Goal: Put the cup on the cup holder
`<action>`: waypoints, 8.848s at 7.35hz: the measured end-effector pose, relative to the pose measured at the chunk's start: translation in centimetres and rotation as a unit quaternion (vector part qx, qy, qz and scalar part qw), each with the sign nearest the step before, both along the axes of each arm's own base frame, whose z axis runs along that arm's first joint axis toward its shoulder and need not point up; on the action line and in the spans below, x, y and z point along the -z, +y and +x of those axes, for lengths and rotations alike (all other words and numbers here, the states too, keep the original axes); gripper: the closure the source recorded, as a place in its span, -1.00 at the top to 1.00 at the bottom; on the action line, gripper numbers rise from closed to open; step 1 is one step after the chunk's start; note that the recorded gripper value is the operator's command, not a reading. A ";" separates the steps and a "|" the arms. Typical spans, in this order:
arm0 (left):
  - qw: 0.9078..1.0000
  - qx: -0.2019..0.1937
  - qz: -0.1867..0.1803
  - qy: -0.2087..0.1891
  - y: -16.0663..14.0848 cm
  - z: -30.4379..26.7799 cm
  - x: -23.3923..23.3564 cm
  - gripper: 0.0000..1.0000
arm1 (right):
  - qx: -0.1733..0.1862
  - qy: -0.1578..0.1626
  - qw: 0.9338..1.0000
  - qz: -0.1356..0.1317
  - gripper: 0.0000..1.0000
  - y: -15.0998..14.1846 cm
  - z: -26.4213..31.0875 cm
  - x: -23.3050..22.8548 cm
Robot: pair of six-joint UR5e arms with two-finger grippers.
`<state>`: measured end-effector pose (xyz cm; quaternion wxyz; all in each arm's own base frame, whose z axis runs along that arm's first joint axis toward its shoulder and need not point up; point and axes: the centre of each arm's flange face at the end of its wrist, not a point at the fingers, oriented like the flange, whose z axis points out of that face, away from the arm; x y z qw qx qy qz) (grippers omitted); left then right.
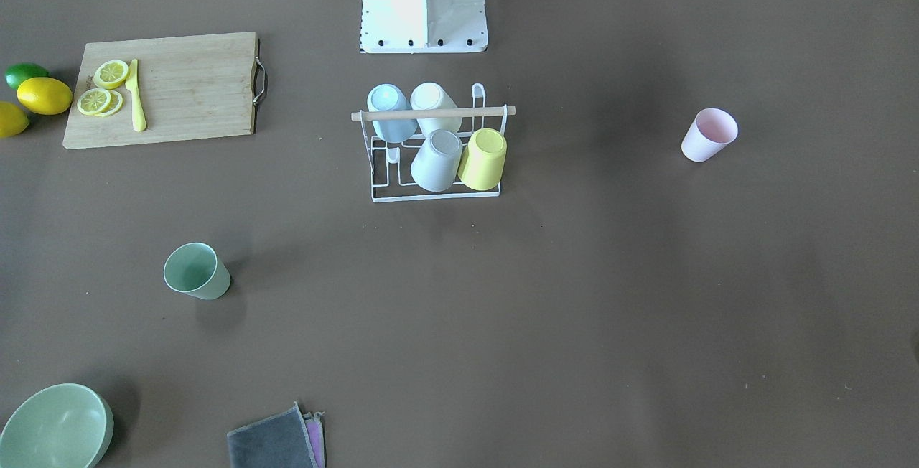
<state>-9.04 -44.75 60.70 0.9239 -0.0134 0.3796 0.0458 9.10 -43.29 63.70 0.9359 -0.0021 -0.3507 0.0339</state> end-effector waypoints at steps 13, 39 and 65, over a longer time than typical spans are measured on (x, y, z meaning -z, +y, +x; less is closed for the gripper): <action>1.000 0.002 0.006 -0.001 -0.3 0.1 -1.2 0.98 | -0.001 -0.001 1.000 -0.002 1.00 -0.3 0.0 0.0; 0.997 -0.063 -0.033 0.006 -7.9 16.0 5.5 0.97 | 0.145 -0.005 0.989 -0.027 1.00 -31.3 -38.7 29.2; 0.892 -0.407 -0.136 -0.141 -10.2 45.7 13.3 0.97 | 0.326 0.020 0.922 -0.206 1.00 -28.4 -54.0 18.4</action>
